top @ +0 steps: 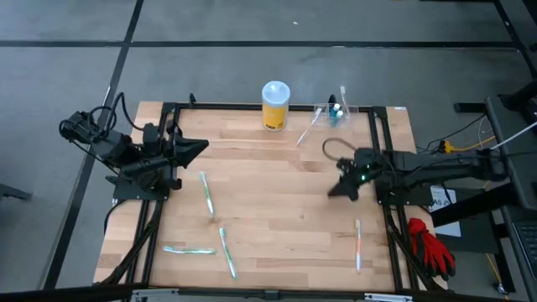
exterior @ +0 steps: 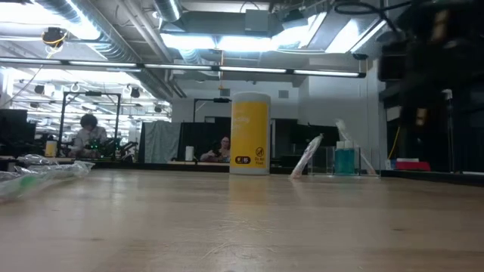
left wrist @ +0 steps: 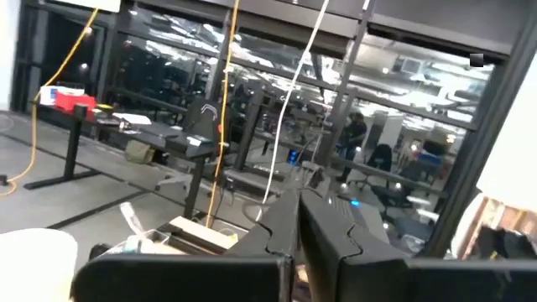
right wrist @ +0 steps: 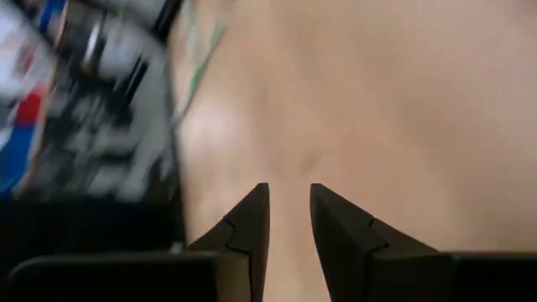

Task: Pick & Place toothbrushing station
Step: Put the bottom orange toothbrush into the transparent organizer

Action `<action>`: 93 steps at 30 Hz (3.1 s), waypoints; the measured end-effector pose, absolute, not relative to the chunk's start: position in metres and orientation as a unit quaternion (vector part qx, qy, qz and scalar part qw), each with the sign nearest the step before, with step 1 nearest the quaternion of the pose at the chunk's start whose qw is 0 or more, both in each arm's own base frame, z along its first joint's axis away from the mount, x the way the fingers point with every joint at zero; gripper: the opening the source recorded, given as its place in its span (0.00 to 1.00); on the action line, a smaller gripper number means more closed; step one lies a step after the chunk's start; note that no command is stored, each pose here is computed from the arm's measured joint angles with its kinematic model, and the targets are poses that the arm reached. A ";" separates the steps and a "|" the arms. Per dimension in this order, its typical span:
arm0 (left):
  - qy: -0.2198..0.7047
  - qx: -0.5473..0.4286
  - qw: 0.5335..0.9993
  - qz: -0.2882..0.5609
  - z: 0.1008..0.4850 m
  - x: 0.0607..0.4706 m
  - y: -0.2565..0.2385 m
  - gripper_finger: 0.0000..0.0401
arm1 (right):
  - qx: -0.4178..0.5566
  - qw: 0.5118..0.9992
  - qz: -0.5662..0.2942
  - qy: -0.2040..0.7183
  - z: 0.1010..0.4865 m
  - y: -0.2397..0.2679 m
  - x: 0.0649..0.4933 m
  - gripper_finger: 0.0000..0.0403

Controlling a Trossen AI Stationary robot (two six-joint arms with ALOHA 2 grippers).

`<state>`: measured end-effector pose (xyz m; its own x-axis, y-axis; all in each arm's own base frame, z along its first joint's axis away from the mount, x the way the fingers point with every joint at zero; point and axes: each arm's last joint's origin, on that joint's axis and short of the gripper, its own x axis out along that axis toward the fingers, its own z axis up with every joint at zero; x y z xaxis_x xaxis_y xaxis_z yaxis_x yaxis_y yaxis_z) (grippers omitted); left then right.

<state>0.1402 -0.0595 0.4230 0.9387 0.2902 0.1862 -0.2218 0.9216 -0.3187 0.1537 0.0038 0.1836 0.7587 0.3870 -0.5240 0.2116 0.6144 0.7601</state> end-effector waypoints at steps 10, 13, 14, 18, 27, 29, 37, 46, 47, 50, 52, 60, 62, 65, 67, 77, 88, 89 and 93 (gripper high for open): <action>-0.111 -0.114 0.982 0.103 0.424 0.134 -0.057 0.02 | 0.479 0.748 0.239 0.391 0.204 0.056 0.155 0.22; -0.094 -0.108 0.985 0.101 0.420 0.135 -0.058 0.02 | 0.431 0.746 0.323 0.391 0.238 0.075 0.159 0.22; -0.089 -0.108 0.985 0.101 0.419 0.135 -0.058 0.02 | 0.406 0.750 0.345 0.392 0.251 0.081 0.162 0.22; -0.087 -0.107 0.985 0.101 0.418 0.135 -0.058 0.02 | 0.270 0.759 0.403 0.434 0.291 0.101 0.170 0.22; -0.086 -0.101 0.986 0.103 0.418 0.135 -0.058 0.02 | -0.165 0.768 0.328 0.525 0.320 0.121 0.203 0.22; -0.086 -0.107 0.985 0.103 0.418 0.135 -0.058 0.02 | -0.195 0.751 0.326 0.540 0.310 0.122 0.208 0.22; -0.084 -0.114 0.985 0.102 0.417 0.137 -0.059 0.02 | -0.217 0.661 0.365 0.619 0.247 0.123 0.189 0.22; -0.085 -0.114 0.986 0.089 0.417 0.139 -0.061 0.02 | -0.307 0.610 0.433 0.588 0.198 0.126 0.171 0.22; -0.085 -0.113 0.986 0.088 0.417 0.139 -0.061 0.02 | -0.310 0.612 0.438 0.581 0.194 0.126 0.171 0.22; -0.084 -0.116 0.986 0.081 0.417 0.141 -0.063 0.02 | -0.323 0.612 0.454 0.562 0.182 0.125 0.169 0.22; -0.083 -0.116 0.987 0.076 0.416 0.143 -0.065 0.02 | -0.331 0.608 0.460 0.556 0.175 0.123 0.168 0.22; -0.087 -0.118 0.987 0.066 0.416 0.147 -0.067 0.02 | -0.329 0.581 0.454 0.590 0.154 0.113 0.154 0.22; -0.087 -0.118 0.987 0.066 0.416 0.147 -0.067 0.02 | -0.334 0.580 0.450 0.591 0.150 0.111 0.152 0.22; -0.087 -0.117 0.987 0.065 0.416 0.147 -0.067 0.02 | -0.333 0.576 0.449 0.596 0.144 0.109 0.148 0.22; -0.087 -0.117 0.987 0.062 0.416 0.147 -0.067 0.02 | -0.327 0.575 0.445 0.604 0.142 0.107 0.146 0.22; -0.087 -0.116 0.988 0.057 0.416 0.147 -0.068 0.02 | -0.340 0.596 0.390 0.614 0.140 0.106 0.149 0.18; -0.095 -0.109 0.988 0.054 0.418 0.147 -0.068 0.02 | -0.347 0.679 0.325 0.559 0.186 0.123 0.183 0.01; -0.097 -0.107 0.988 0.054 0.419 0.146 -0.068 0.02 | -0.352 0.691 0.311 0.550 0.192 0.123 0.188 0.01; -0.106 -0.103 0.988 0.055 0.421 0.146 -0.067 0.02 | -0.355 0.743 0.204 0.529 0.219 0.114 0.211 0.01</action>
